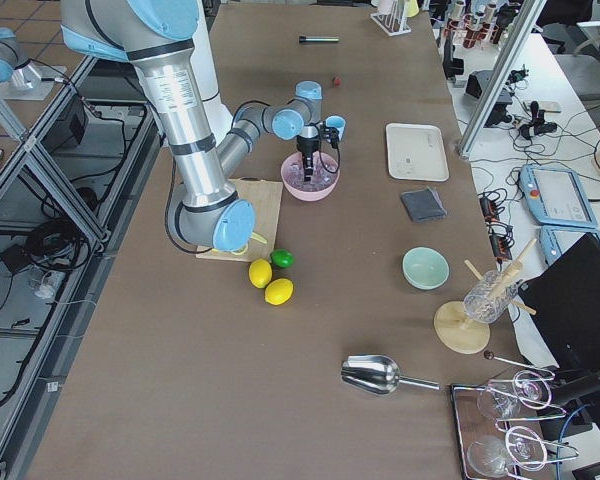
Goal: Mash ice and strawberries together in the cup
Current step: 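Grasp another ice cube from the bowl with the right gripper, then carry the ice cube to the blue cup and release it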
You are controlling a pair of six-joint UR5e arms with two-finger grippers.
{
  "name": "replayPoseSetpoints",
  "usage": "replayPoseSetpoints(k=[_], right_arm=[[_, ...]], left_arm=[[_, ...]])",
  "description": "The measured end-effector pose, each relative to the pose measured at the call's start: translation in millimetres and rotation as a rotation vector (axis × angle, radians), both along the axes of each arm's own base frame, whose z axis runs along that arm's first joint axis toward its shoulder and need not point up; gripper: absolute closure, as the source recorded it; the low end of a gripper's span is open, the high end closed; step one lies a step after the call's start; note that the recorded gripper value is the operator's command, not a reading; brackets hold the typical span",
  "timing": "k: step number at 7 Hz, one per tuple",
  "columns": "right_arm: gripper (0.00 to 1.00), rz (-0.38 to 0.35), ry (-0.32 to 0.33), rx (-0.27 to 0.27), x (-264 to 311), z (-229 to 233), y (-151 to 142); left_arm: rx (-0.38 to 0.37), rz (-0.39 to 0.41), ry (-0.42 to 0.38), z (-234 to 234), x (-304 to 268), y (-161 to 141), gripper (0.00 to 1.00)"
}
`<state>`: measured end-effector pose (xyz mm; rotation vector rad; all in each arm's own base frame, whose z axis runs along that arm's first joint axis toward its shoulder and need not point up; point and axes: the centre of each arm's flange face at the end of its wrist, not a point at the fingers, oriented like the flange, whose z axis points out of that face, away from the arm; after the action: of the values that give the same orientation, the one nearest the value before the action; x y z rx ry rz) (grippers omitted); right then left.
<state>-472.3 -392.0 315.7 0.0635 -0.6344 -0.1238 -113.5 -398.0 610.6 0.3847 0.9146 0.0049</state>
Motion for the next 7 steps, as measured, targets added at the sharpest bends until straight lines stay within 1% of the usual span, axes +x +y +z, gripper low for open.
replayPoseSetpoints(k=[2, 4, 6, 7], right_arm=[[0.96, 0.018, -0.030, -0.007, 18.3, -18.6, -9.5], [0.96, 0.038, -0.056, -0.012, 29.3, -63.0, -21.1], [1.00, 0.051, -0.081, 0.010, 2.4, -114.9, -38.0], [1.00, 0.060, -0.089, 0.015, -21.8, -147.8, -54.3]], left_arm=[[-0.002, 0.001, 0.002, 0.9, 0.3, 0.9, 0.01], [-0.005, 0.001, 0.004, 2.3, 0.4, 1.6, 0.01], [-0.006, 0.001, 0.004, 2.5, 0.4, 1.4, 0.01], [-0.004, 0.001, 0.004, 1.8, 0.4, 1.2, 0.01]])
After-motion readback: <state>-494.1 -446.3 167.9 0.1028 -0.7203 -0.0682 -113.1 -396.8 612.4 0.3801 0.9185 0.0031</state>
